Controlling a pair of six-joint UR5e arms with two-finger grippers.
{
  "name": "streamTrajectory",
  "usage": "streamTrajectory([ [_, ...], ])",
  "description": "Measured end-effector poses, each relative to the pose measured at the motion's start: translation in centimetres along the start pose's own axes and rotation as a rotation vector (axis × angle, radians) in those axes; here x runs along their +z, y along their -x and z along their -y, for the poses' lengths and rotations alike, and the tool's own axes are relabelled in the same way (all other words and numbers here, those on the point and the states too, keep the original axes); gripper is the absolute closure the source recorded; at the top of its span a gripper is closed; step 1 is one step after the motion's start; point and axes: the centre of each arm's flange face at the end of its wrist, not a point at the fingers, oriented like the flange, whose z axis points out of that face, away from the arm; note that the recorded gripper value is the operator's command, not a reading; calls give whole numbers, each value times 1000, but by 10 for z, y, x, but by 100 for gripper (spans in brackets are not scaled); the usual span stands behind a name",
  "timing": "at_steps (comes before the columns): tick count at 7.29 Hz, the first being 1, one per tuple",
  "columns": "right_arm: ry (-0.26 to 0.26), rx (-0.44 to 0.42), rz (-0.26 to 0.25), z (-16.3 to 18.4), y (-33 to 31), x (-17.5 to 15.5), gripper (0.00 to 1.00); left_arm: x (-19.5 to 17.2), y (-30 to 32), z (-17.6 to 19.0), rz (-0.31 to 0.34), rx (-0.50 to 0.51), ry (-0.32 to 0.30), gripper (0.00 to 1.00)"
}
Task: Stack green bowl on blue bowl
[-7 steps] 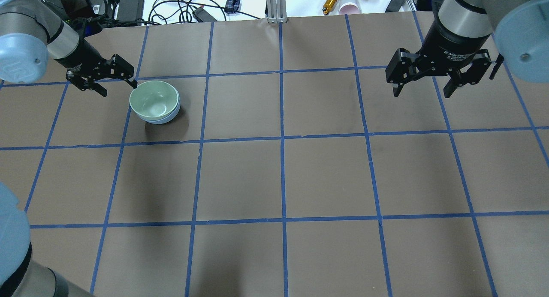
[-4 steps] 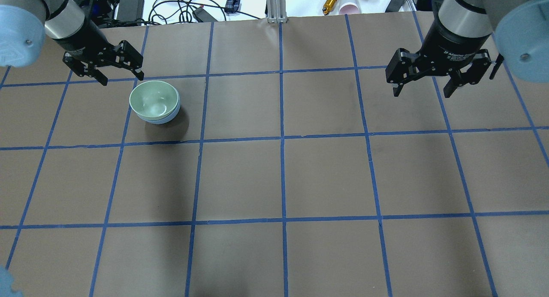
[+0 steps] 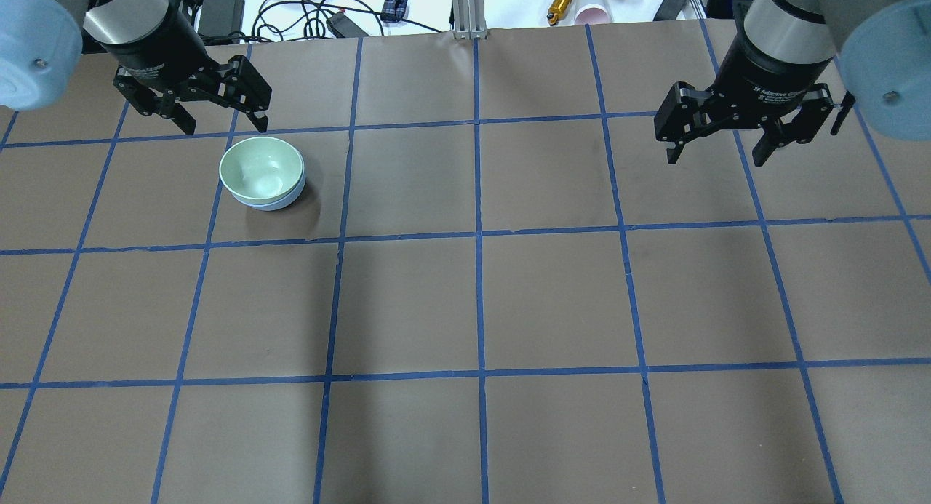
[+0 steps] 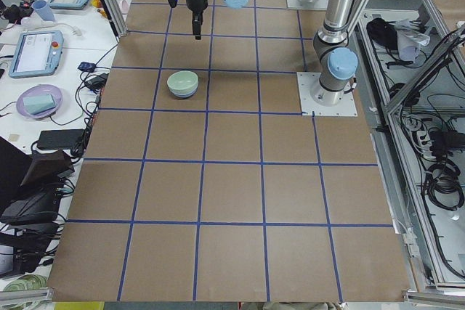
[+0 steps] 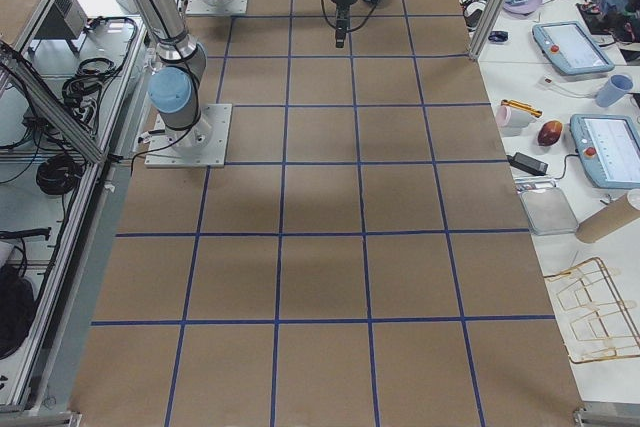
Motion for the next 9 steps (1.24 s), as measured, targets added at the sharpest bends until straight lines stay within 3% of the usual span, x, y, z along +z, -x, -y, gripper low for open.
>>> streamTrajectory([
  [3,0,0,0,0,0,0,0,-23,-13,-22,-2,-24,-18,0],
  [9,0,0,1,0,0,0,0,-35,-7,-24,-2,-10,-41,0],
])
